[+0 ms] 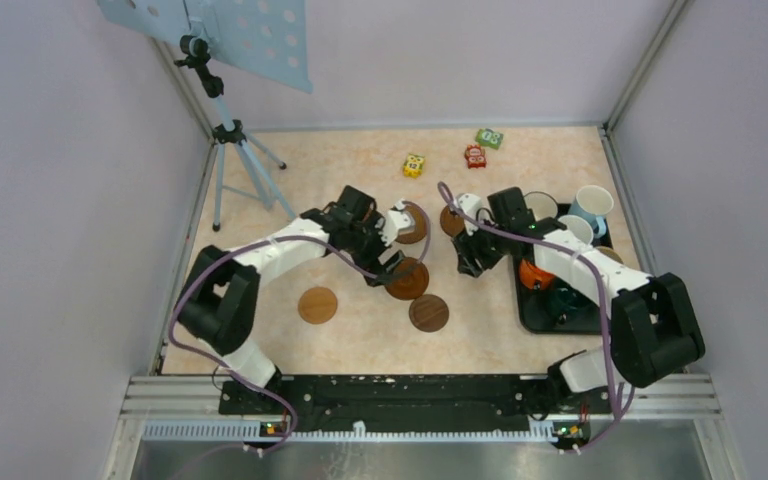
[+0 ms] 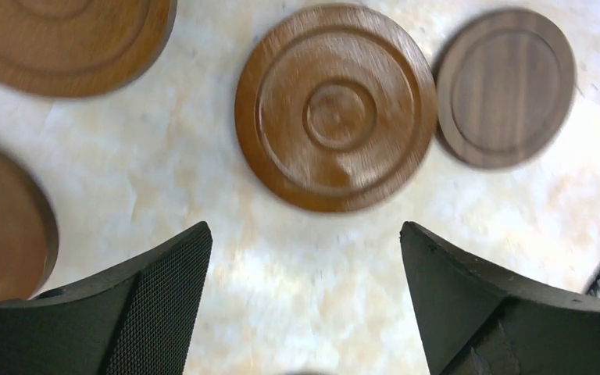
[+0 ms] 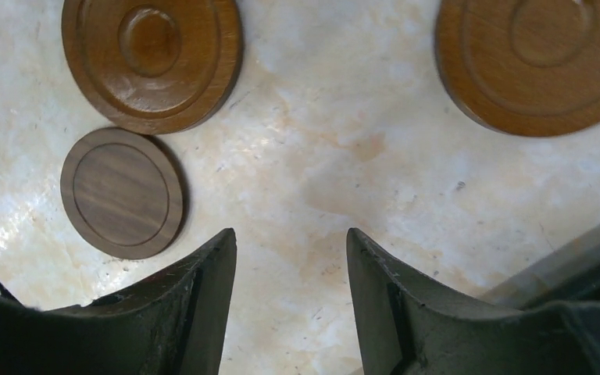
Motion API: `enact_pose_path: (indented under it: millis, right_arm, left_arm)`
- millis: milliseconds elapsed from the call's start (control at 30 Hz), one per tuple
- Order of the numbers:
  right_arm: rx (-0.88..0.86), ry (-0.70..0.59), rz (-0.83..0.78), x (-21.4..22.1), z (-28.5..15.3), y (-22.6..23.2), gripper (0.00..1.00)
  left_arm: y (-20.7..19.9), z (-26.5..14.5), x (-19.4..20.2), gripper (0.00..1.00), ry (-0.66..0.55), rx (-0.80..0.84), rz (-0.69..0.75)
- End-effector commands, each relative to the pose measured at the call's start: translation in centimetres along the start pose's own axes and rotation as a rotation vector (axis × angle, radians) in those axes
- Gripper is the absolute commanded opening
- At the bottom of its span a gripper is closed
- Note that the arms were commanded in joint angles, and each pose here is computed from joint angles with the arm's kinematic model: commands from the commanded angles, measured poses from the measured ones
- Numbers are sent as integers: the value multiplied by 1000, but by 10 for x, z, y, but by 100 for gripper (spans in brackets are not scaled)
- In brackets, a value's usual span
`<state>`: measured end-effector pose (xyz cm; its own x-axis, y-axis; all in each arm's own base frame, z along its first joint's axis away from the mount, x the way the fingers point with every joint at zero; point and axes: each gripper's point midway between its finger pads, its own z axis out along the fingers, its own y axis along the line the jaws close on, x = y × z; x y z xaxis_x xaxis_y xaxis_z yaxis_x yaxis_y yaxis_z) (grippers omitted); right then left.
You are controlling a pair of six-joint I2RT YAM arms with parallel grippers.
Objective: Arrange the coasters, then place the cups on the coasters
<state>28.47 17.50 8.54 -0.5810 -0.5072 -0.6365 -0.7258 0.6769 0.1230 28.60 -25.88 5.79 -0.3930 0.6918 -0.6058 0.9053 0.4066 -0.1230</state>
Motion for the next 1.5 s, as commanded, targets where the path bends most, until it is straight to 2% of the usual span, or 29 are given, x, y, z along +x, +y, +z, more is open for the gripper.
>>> enact_pose_path:
  millis: [0,133,367,800,933,1133,1467]
  right_arm:
    - [-9,-28,-162,-10,3,22,54]
    - [-19,-5,-267,-8,13,45,54]
    - [-50,58,-348,5,36,70,55]
    - [17,165,-388,25,60,68,54]
    - [39,188,-383,29,64,63,54]
    - [78,216,-386,40,67,55,53]
    - [167,258,-441,55,53,36,52]
  left_arm:
    - [-15,-52,23,96,-34,92,28]
    - [-5,-79,57,94,-40,49,-2]
    - [11,-98,113,91,4,-80,-8]
    - [35,-91,163,83,89,-192,25]
    - [36,-85,168,79,98,-189,22]
    - [36,-79,170,68,95,-168,21]
    - [33,-73,157,54,55,-123,21]
